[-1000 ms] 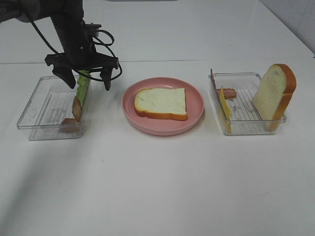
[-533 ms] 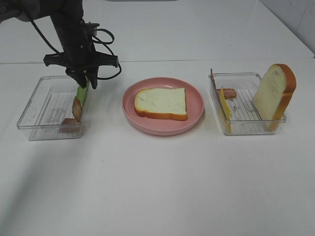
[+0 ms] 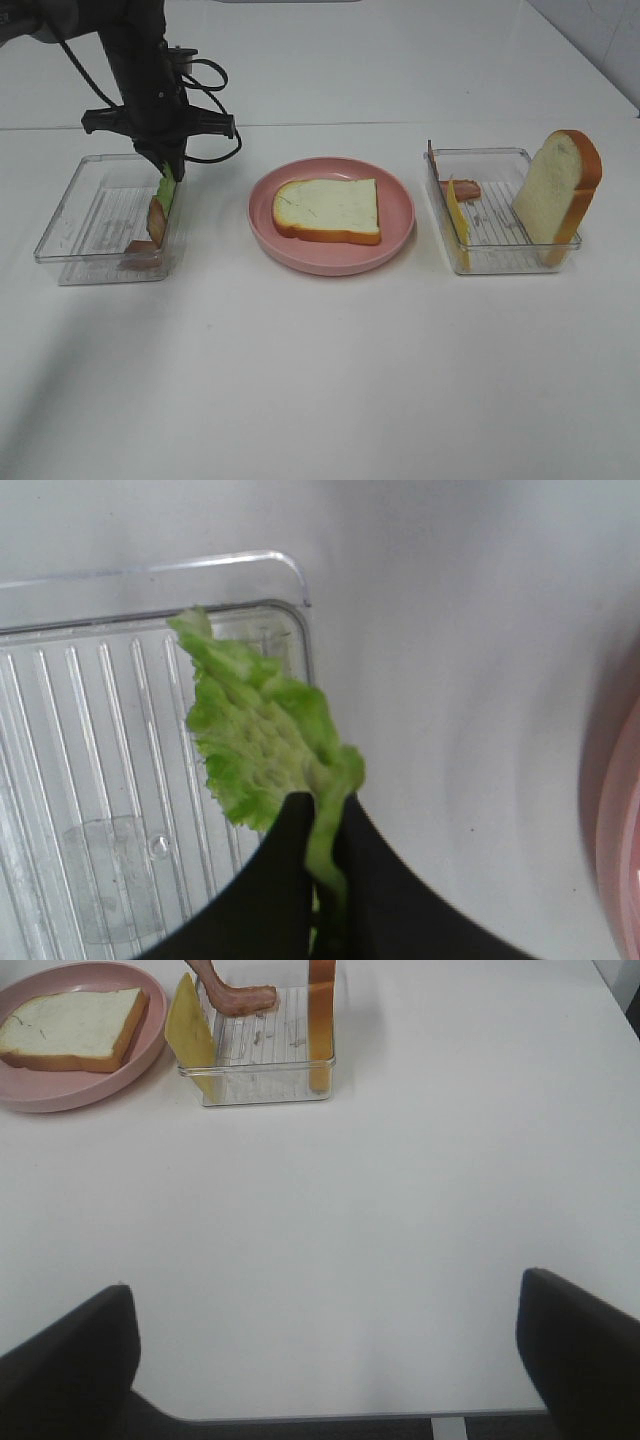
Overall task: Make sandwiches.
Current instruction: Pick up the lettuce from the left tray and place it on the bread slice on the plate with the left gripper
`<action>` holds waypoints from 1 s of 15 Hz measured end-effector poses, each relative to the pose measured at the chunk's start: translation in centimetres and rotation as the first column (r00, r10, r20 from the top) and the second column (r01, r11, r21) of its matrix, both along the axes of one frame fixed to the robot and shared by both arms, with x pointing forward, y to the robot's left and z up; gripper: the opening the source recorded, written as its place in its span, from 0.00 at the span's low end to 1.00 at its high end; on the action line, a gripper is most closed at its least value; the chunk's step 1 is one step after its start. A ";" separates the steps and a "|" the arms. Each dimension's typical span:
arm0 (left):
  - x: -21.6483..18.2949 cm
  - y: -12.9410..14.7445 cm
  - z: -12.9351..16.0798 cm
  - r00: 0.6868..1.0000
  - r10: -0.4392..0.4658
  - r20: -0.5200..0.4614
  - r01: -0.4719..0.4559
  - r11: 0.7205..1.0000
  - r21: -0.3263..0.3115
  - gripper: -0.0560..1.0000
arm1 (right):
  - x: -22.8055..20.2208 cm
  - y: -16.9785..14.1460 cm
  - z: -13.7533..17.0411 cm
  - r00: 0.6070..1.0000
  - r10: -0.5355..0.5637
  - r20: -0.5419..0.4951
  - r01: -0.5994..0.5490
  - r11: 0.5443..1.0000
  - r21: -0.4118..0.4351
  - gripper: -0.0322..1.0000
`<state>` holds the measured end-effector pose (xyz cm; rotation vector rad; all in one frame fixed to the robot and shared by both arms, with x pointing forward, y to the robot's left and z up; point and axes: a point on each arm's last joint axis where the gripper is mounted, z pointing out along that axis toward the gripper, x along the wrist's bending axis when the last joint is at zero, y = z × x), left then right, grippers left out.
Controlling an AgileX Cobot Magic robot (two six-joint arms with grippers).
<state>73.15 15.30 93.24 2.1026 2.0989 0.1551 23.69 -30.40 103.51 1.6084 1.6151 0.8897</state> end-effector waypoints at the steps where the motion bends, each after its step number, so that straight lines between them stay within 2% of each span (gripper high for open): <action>1: 0.0 0.0 0.1 1.000 0.000 0.001 0.000 1.000 0.002 0.06 | 0.0 0.0 0.0 1.000 0.000 0.000 0.000 1.000 0.000 0.98; 8: 0.3 0.1 3.9 0.996 0.000 0.090 0.001 1.000 -0.012 0.06 | 0.0 0.0 0.0 1.000 0.000 0.000 0.000 1.000 0.000 0.98; 11: -0.2 0.1 7.2 0.988 0.004 0.151 0.002 0.999 -0.040 0.06 | 0.0 0.0 0.0 1.000 0.000 0.000 0.000 1.000 0.000 0.98; 12: -0.5 0.0 8.7 0.985 0.008 0.175 0.005 0.997 -0.074 0.06 | 0.0 0.0 0.0 1.000 0.000 0.000 0.000 1.000 0.000 0.98; 13: -0.8 -0.5 9.9 0.983 0.012 0.184 0.014 0.990 -0.140 0.06 | 0.0 0.0 0.0 1.000 0.000 0.000 0.000 1.000 0.000 0.98; 14: -1.0 -1.1 10.3 0.985 0.011 0.174 0.025 0.978 -0.209 0.06 | 0.0 0.0 0.0 1.000 0.000 0.000 0.000 1.000 0.000 0.98; 15: -1.1 -1.4 10.3 0.986 0.010 0.166 0.030 0.972 -0.234 0.06 | 0.0 0.0 0.0 1.000 0.000 0.000 0.000 1.000 0.000 0.98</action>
